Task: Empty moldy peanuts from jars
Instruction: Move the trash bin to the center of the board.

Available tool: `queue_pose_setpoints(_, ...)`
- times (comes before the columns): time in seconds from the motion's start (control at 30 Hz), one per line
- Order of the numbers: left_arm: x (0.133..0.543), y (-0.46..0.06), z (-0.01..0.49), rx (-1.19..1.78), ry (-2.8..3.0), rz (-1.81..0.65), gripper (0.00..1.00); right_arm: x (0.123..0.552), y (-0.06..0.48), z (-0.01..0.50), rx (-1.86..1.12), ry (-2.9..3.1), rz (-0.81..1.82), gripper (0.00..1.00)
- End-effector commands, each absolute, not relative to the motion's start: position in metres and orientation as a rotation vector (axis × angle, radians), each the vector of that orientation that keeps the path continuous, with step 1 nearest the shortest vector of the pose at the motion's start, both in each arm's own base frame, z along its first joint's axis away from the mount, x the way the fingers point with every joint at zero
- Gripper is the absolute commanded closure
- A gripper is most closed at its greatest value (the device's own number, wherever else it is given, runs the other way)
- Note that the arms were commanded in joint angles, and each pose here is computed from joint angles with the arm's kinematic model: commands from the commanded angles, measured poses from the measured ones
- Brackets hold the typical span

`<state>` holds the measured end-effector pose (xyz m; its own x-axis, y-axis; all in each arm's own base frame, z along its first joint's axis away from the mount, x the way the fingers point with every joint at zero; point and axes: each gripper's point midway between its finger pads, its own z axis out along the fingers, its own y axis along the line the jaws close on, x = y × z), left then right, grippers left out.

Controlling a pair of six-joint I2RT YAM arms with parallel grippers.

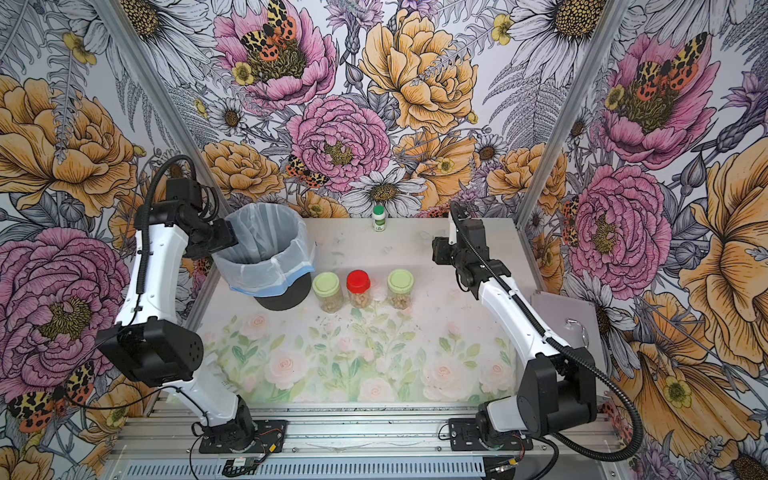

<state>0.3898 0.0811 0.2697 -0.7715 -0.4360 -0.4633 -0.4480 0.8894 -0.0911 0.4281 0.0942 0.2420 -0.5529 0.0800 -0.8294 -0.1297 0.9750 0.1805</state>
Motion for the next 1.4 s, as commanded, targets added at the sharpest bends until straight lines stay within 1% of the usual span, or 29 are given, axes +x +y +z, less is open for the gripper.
queue_pose_setpoints(0.0, 0.392, 0.086, 0.289, -0.626, 2.482, 0.024, 0.1, 0.431, 0.097, 0.235, -0.052, 2.148, 0.272, 0.34)
queue_pose_setpoints(0.03, 0.391, 0.087, 0.291, -0.63, 2.474, 0.03, 0.02, 0.431, 0.097, 0.235, -0.053, 2.15, 0.272, 0.31)
queue_pose_setpoints(0.13, 0.389, 0.087, 0.301, -0.63, 2.441, 0.029, 0.01, 0.433, 0.098, 0.234, -0.053, 2.154, 0.279, 0.21)
queue_pose_setpoints(0.23, 0.381, 0.09, 0.316, -0.646, 2.391, 0.068, 0.01, 0.434, 0.103, 0.234, -0.066, 2.156, 0.302, 0.14)
queue_pose_setpoints(0.4, 0.366, 0.086, 0.34, -0.64, 2.316, 0.071, 0.01, 0.433, 0.111, 0.237, -0.091, 2.159, 0.353, 0.08)
queue_pose_setpoints(0.53, 0.357, 0.058, 0.363, -0.523, 2.254, 0.068, 0.01, 0.431, 0.116, 0.241, -0.099, 2.171, 0.378, 0.02)
queue_pose_setpoints(0.67, 0.352, 0.011, 0.381, -0.328, 2.178, 0.134, 0.01, 0.425, 0.125, 0.241, -0.121, 2.19, 0.422, 0.0)
queue_pose_setpoints(0.77, 0.347, -0.027, 0.39, -0.236, 2.105, 0.141, 0.01, 0.421, 0.124, 0.237, -0.056, 2.205, 0.409, 0.0)
queue_pose_setpoints(0.83, 0.344, -0.045, 0.396, -0.25, 2.032, 0.07, 0.01, 0.415, 0.128, 0.232, -0.056, 2.214, 0.394, 0.0)
queue_pose_setpoints(0.9, 0.342, -0.061, 0.397, -0.249, 1.968, -0.025, 0.01, 0.407, 0.129, 0.225, -0.055, 2.22, 0.32, 0.0)
queue_pose_setpoints(1.0, 0.342, -0.095, 0.385, -0.168, 1.935, -0.19, 0.01, 0.395, 0.13, 0.214, -0.045, 2.231, 0.244, 0.0)
queue_pose_setpoints(1.07, 0.344, -0.112, 0.366, -0.122, 1.98, -0.257, 0.01, 0.387, 0.13, 0.211, -0.011, 2.232, 0.244, 0.0)
queue_pose_setpoints(1.2, 0.346, -0.139, 0.342, -0.028, 2.044, -0.268, 0.01, 0.371, 0.136, 0.208, 0.038, 2.241, 0.331, 0.0)
queue_pose_setpoints(1.37, 0.34, -0.166, 0.341, 0.097, 2.022, -0.259, 0.01, 0.353, 0.152, 0.201, 0.004, 2.265, 0.42, 0.0)
